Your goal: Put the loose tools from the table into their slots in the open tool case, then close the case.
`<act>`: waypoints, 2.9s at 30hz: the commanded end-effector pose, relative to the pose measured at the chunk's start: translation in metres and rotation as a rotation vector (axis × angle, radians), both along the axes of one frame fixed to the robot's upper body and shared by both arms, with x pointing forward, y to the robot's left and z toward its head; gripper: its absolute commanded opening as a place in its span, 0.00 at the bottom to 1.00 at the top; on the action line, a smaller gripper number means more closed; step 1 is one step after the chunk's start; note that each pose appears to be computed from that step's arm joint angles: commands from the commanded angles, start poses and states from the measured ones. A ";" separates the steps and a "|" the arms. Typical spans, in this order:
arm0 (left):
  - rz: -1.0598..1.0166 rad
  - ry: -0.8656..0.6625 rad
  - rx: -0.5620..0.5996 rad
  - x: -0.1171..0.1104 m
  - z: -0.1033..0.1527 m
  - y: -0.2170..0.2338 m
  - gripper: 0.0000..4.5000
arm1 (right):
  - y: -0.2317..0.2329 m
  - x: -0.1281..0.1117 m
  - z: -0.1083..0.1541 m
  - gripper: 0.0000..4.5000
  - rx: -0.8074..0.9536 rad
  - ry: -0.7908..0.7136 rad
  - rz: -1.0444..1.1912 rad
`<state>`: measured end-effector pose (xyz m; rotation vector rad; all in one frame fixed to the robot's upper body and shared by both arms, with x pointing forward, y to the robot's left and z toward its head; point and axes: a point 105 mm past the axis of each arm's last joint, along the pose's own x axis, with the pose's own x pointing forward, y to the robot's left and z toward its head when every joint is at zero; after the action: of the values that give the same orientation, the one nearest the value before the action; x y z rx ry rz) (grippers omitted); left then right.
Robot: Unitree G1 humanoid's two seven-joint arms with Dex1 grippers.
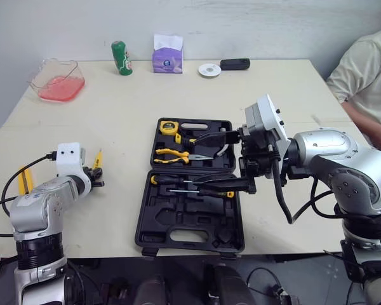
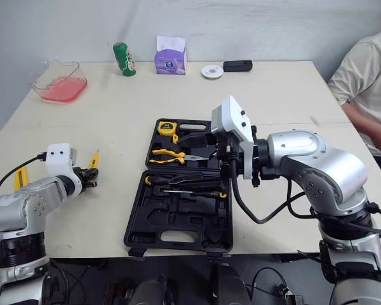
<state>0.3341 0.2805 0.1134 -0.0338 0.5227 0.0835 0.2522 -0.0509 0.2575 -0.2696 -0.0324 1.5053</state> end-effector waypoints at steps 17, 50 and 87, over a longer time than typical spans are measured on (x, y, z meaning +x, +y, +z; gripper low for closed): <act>-1.312 0.024 0.183 -0.060 0.095 -0.115 0.12 | -0.051 -0.022 -0.033 1.00 -0.147 0.052 -0.121; -1.641 0.223 0.367 -0.032 0.027 -0.176 0.12 | -0.063 -0.036 -0.075 1.00 -0.229 0.125 -0.284; -1.743 -0.178 0.274 -0.031 -0.010 -0.170 0.02 | -0.056 -0.028 -0.072 1.00 -0.190 0.126 -0.258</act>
<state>0.3054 0.1054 0.1188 0.6425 0.1480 -1.5373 0.2252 -0.1086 0.1790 -0.3077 0.2771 1.2535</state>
